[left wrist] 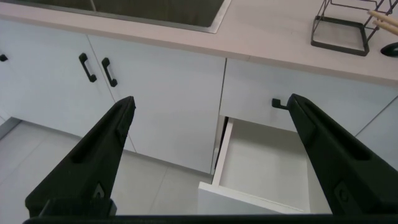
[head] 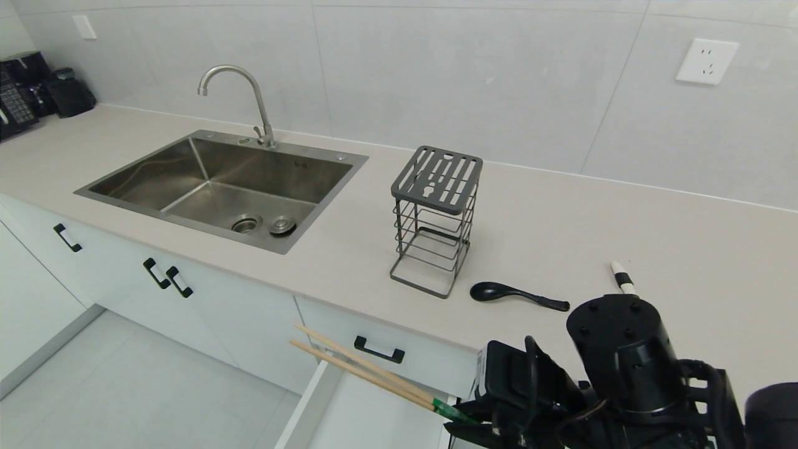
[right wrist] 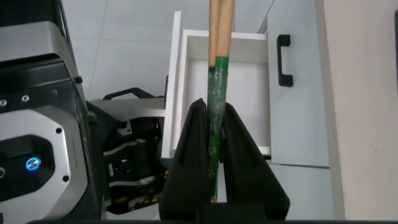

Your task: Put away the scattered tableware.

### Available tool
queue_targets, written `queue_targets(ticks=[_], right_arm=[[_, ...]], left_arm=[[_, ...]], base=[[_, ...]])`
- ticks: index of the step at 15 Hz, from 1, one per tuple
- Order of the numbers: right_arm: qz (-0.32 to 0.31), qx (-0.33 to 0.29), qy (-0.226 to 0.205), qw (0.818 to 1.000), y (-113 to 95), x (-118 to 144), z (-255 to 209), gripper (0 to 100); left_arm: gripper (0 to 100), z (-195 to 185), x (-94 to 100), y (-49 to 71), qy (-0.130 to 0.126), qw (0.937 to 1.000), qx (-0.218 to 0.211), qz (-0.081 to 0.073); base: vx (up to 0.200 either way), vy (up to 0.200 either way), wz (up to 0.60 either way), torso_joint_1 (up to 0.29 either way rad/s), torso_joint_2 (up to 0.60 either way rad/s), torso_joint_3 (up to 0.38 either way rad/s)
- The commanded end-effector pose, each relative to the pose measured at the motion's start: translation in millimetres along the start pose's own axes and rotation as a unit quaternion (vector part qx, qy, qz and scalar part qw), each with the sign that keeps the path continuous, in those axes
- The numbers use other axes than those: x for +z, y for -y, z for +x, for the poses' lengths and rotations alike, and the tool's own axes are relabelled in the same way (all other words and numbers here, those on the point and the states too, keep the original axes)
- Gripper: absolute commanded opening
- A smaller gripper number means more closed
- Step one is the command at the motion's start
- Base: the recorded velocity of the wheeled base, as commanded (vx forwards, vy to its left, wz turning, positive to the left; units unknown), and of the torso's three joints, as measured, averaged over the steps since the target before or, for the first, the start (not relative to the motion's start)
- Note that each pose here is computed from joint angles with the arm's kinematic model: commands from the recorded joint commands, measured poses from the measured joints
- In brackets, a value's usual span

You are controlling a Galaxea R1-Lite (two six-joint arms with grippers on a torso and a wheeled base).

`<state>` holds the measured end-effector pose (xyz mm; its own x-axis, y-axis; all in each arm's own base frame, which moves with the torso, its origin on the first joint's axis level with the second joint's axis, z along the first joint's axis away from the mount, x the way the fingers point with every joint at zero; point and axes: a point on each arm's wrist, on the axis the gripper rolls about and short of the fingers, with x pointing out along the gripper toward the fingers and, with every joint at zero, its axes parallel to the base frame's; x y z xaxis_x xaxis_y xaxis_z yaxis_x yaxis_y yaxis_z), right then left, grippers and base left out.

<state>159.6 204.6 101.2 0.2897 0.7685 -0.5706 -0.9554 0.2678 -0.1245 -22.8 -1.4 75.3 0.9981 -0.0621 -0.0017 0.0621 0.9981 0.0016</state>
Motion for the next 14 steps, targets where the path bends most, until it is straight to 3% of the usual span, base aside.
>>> queue_targets(ticks=[1,14], right_arm=[[0.0,-0.009,0.008,1.0,6.0,6.5,4.2,0],[-0.002,-0.027,0.013,1.0,7.2,13.2,4.8,0]], left_arm=[[100,0.1,0.1,0.0,-0.001,1.0,0.0,0.0],[100,0.1,0.1,0.0,-0.001,1.0,0.0,0.0]], base=[[0.0,0.0,0.0,-0.085,0.15,0.09],[0.0,0.0,0.0,-0.26,0.51,0.25]])
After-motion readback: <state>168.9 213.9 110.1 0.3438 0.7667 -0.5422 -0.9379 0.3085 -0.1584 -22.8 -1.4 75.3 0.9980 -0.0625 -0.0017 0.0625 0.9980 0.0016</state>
